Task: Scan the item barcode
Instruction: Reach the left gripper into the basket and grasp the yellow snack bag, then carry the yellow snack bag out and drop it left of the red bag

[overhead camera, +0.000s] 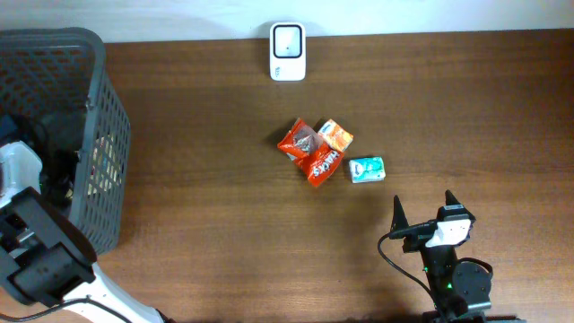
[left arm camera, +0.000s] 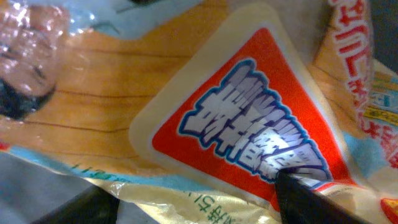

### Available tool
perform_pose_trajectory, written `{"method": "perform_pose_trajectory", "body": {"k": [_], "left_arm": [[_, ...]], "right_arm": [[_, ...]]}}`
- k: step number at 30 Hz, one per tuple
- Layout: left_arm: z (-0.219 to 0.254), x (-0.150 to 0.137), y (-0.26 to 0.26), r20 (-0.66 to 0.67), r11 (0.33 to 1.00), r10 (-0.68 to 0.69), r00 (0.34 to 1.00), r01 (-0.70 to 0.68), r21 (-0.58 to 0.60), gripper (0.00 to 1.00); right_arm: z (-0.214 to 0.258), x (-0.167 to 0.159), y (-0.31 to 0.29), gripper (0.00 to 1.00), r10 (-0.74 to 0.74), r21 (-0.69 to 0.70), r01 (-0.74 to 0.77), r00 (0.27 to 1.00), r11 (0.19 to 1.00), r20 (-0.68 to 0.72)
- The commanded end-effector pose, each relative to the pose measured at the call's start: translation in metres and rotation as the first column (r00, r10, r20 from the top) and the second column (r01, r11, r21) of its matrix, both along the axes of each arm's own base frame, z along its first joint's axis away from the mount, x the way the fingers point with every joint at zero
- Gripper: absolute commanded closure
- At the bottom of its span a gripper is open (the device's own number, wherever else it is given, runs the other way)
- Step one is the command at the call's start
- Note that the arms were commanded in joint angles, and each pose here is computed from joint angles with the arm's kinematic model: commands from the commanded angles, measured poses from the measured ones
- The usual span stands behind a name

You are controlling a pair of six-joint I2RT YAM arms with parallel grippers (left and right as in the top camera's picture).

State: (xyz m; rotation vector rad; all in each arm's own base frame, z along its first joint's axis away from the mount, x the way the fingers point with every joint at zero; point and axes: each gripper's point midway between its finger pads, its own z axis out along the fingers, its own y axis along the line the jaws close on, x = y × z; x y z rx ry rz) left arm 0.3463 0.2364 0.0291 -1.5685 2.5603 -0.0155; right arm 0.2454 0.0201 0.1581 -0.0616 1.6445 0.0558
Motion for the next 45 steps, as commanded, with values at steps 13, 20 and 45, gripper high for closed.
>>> {"method": "perform_pose_trajectory", "body": {"k": [13, 20, 45], "left_arm": [[0.021, 0.013, -0.021, 0.098, 0.989, -0.128, 0.987, 0.134, -0.059, 1.0], [0.2, 0.009, -0.024, 0.415, 0.965, -0.195, 0.889, 0.099, 0.241, 1.0], [0.114, 0.059, -0.436, 0.149, -0.024, -0.986, -0.08, 0.939, 0.344, 1.0]], "right_arm": [[-0.003, 0.0, -0.002, 0.02, -0.009, 0.006, 0.009, 1.0, 1.0, -0.007], [-0.003, 0.0, -0.002, 0.02, -0.009, 0.006, 0.009, 1.0, 1.0, -0.007], [-0.003, 0.0, -0.002, 0.02, -0.009, 0.006, 0.009, 1.0, 1.0, -0.007]]}}
